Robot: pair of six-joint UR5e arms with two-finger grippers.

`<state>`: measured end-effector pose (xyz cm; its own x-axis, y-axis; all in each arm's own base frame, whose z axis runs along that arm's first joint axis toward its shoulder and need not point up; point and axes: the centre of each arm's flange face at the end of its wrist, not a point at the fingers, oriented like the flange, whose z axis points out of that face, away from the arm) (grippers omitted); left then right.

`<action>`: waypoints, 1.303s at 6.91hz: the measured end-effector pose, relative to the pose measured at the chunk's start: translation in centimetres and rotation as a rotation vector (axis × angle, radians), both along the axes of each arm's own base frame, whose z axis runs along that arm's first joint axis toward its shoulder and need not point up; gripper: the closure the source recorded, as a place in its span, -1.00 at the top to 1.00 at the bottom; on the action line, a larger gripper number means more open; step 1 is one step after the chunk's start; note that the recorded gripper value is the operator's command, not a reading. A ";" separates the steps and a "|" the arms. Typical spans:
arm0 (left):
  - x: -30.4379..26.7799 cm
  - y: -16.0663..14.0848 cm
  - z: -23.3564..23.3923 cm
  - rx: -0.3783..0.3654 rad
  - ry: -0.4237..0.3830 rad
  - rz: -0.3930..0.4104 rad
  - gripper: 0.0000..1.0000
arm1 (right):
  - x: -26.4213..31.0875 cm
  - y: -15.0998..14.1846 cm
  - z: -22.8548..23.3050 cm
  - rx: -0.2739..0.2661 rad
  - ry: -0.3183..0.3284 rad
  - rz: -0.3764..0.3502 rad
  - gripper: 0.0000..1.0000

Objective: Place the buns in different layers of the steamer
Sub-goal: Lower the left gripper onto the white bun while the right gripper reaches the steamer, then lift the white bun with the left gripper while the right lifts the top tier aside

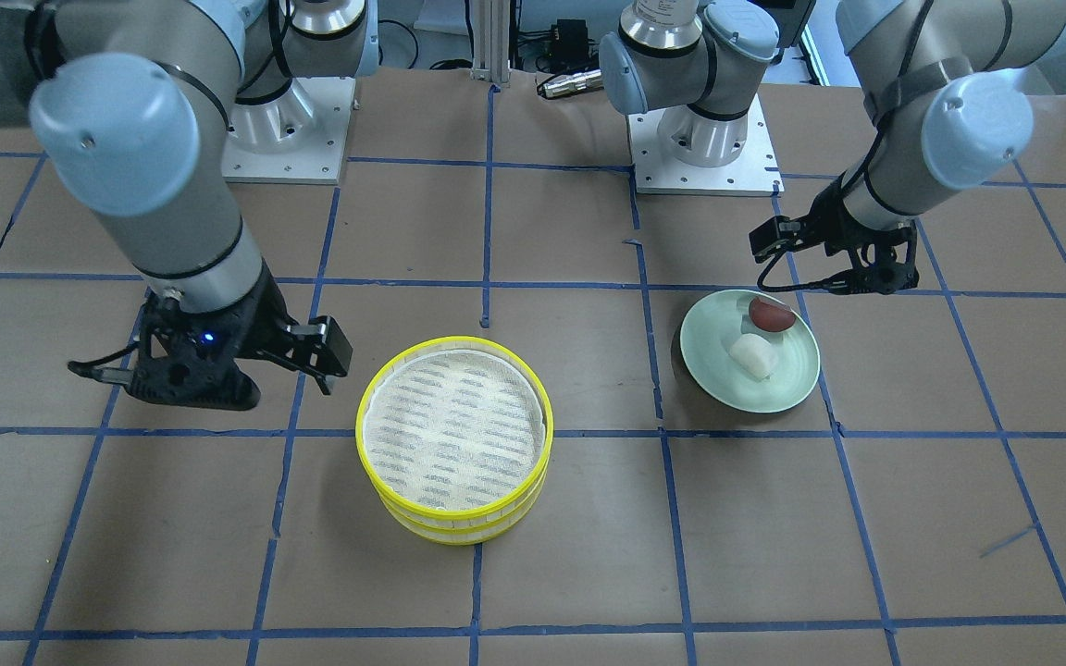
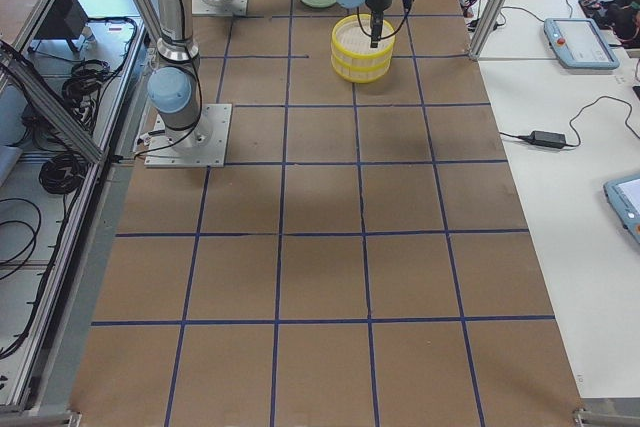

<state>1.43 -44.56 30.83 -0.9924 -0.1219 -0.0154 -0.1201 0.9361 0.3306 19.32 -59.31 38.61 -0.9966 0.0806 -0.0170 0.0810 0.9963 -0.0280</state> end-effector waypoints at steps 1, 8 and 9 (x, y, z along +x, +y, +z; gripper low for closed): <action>0.9 -1.3 -4.1 0.017 0.010 -0.003 0.98 | 1.6 -0.4 -2.7 0.017 0.000 -0.010 1.00; -0.1 -6.5 -10.0 -0.083 0.077 -0.012 0.21 | 3.0 1.0 -11.2 0.063 0.003 -0.052 -0.77; -0.2 -6.1 -11.3 -0.054 0.086 -0.014 -0.46 | 3.0 1.0 -11.6 0.047 0.000 -0.053 -0.77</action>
<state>1.23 -50.62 19.57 -0.9914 -0.1062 0.0760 -0.0802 0.9543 0.2879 22.35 -58.28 27.04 -0.9909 0.1339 -0.0122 0.1336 0.9909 0.0190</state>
